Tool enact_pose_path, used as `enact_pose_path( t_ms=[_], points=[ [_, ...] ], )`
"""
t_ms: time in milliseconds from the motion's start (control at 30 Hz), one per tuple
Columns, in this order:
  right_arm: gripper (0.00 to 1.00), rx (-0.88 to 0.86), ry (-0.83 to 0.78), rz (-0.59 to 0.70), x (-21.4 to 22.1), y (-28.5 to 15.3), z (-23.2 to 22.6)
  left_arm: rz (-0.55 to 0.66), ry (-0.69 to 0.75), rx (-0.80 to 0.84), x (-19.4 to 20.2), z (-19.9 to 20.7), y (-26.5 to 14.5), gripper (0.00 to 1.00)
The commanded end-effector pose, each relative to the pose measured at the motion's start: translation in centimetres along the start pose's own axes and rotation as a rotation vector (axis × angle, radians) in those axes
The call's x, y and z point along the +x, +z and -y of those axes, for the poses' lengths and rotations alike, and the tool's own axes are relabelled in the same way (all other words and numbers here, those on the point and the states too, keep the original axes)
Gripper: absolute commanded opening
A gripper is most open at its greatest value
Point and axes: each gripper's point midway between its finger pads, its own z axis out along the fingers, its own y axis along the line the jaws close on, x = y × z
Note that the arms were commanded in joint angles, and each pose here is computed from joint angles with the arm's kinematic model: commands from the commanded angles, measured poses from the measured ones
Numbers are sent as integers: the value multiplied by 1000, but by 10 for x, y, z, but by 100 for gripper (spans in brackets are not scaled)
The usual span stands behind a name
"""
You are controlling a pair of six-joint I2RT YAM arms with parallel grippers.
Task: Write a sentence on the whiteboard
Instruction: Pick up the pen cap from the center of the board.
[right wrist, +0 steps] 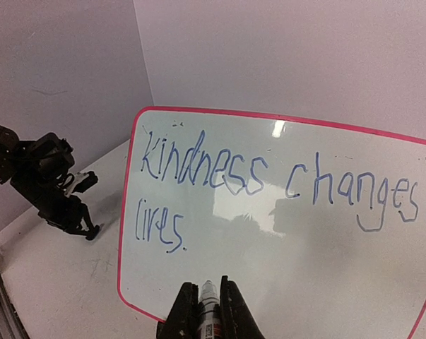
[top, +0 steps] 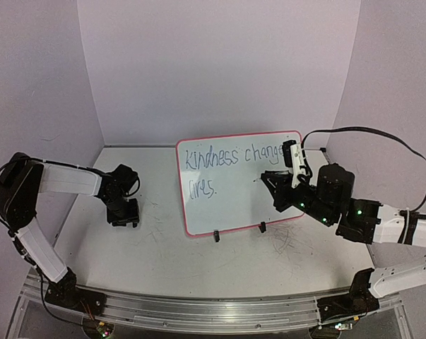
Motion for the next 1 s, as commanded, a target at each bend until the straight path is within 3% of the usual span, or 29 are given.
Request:
enact_pose_path(
  t_ms=[0,233,367,600,767,867,967],
  points=[
    [0,-5,14,26,-8,-4,1,60,45,4,-23,17,7,43],
    [0,-2,15,25,-8,-4,1,47,105,-46,-12,15,18,28],
    [0,-11,19,29,-12,-4,-1,63,122,-71,-2,7,11,10],
    [0,-107,85,17,-20,7,-18,157,169,78,4,29,-45,4],
    [0,-318,165,-52,-23,23,-39,301,409,344,34,101,-126,2],
    [0,-443,171,-87,-25,29,-58,376,673,526,86,155,-171,1],
    [0,-562,154,-100,-32,29,-79,466,907,599,133,189,-194,0]
  ],
)
